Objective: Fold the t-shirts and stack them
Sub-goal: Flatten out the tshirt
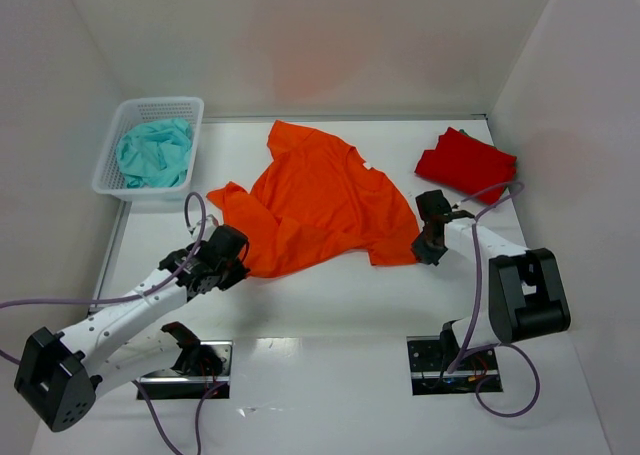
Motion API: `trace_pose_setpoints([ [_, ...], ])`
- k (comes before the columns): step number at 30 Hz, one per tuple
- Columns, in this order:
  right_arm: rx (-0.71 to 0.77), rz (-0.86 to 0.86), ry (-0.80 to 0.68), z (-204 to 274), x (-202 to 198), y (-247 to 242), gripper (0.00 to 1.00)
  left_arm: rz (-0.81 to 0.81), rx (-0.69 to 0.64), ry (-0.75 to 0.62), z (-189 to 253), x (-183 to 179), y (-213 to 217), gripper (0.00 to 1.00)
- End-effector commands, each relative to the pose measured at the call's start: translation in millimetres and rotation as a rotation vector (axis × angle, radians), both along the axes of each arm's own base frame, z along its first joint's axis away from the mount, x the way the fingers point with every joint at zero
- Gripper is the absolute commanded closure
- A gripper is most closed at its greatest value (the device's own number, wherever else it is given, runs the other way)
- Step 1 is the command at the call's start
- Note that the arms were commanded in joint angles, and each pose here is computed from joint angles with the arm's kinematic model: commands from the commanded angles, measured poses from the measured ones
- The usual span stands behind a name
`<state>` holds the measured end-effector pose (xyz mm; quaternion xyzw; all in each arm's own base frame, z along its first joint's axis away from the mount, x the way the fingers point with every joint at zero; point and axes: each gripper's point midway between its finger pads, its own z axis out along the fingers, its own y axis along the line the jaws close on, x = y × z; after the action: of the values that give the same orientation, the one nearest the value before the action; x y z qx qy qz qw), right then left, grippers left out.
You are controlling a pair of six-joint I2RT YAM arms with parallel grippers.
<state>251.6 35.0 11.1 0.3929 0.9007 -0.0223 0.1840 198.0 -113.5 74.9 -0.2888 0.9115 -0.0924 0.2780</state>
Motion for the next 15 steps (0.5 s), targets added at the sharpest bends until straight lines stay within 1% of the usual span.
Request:
trace_pose_setpoints([
  [1, -0.038, -0.032, -0.032, 5, 12, -8, 0.91, 0.011, -0.02, -0.068, 23, 13, -1, 1.0],
  [2, -0.043, -0.034, -0.04, 7, 15, -8, 0.97, 0.009, -0.029, -0.074, 27, 14, -1, 1.0],
  [4, -0.041, -0.032, -0.056, 11, 16, -8, 1.0, 0.003, -0.023, -0.081, 32, 16, 0, 1.0],
  [6, -0.053, -0.034, -0.106, 22, 24, -11, 1.0, -0.009, -0.018, -0.112, 45, 23, 0, 1.0],
  [7, -0.053, -0.039, -0.162, 38, 33, -11, 1.0, -0.018, 0.002, -0.144, 60, 28, 2, 1.0],
  [9, -0.066, -0.038, -0.219, 61, 43, -13, 1.0, -0.019, 0.028, -0.186, 81, 36, 8, 1.0],
  [10, -0.081, -0.031, -0.269, 82, 52, -15, 1.0, -0.031, 0.046, -0.223, 99, 41, 10, 1.0],
  [12, -0.099, -0.032, -0.322, 109, 62, -21, 1.0, -0.034, 0.054, -0.26, 120, 45, 16, 1.0],
  [13, -0.106, -0.029, -0.363, 126, 68, -22, 1.0, -0.028, 0.055, -0.293, 133, 49, 21, 1.0],
  [14, -0.099, -0.027, -0.438, 157, 77, -21, 1.0, -0.042, 0.061, -0.335, 148, 50, 24, 1.0],
  [15, -0.104, -0.023, -0.471, 173, 79, -24, 1.0, -0.044, 0.054, -0.384, 169, 53, 25, 1.0],
])
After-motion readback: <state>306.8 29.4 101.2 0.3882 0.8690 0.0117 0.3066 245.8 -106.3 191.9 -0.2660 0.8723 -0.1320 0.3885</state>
